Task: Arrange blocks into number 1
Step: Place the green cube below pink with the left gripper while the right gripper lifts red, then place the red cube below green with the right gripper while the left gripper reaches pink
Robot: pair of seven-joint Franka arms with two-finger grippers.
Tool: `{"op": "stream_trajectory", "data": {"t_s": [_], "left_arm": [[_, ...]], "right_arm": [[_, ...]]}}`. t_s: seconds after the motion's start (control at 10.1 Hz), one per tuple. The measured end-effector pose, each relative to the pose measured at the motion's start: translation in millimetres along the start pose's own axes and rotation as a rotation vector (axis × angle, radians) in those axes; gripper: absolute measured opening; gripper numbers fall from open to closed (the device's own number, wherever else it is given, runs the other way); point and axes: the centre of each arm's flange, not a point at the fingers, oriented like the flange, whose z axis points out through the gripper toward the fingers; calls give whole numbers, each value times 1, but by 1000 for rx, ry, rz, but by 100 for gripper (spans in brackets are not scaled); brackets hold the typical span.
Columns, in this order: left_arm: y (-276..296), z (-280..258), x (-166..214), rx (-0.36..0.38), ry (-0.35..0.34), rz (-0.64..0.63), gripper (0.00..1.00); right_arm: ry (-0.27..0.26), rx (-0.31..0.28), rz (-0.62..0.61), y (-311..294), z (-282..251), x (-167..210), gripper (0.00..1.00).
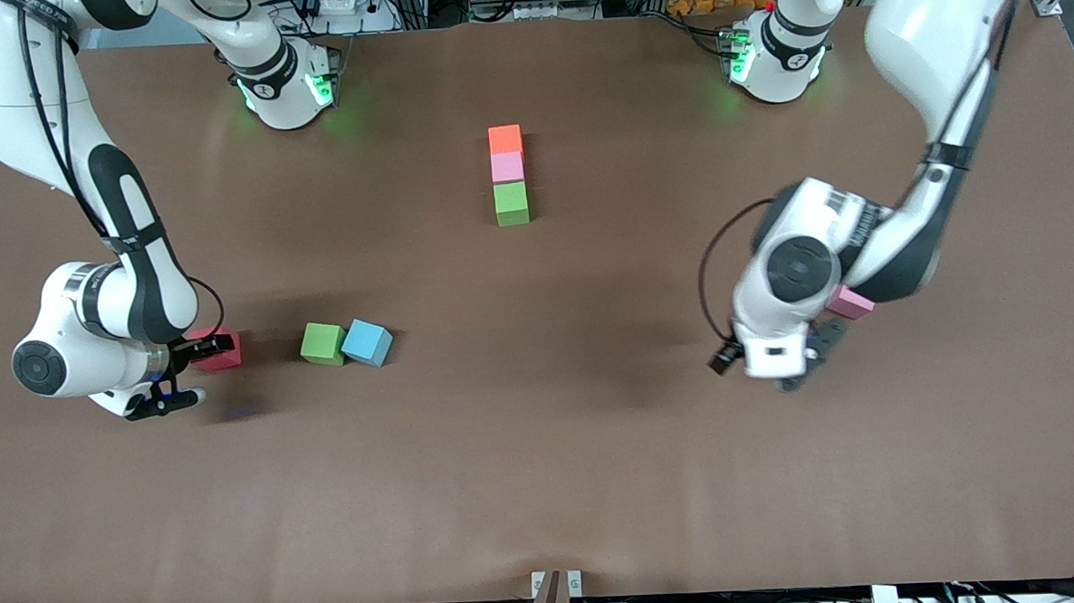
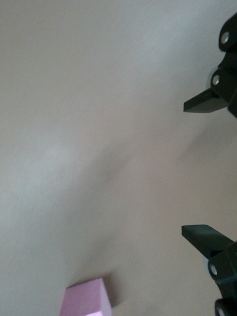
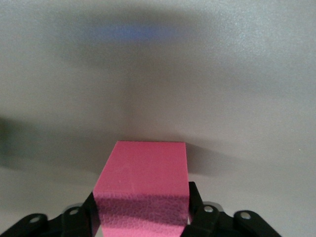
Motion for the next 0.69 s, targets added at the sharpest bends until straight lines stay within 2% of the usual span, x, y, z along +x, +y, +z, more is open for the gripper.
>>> {"op": "stream_trajectory", "data": {"t_s": [0.2,0.39,0.69], "left_arm": [[-28,42,48,54,-20,29,100],[-54,66,84,76,-45,166,100],[-92,66,123,75,-62,407,100]], "right_arm": [[0,-6,5,2,-1,0,65],[8,-9,9,1,-6,1,63],[52,-22,40,0,-30,7,63]]}}
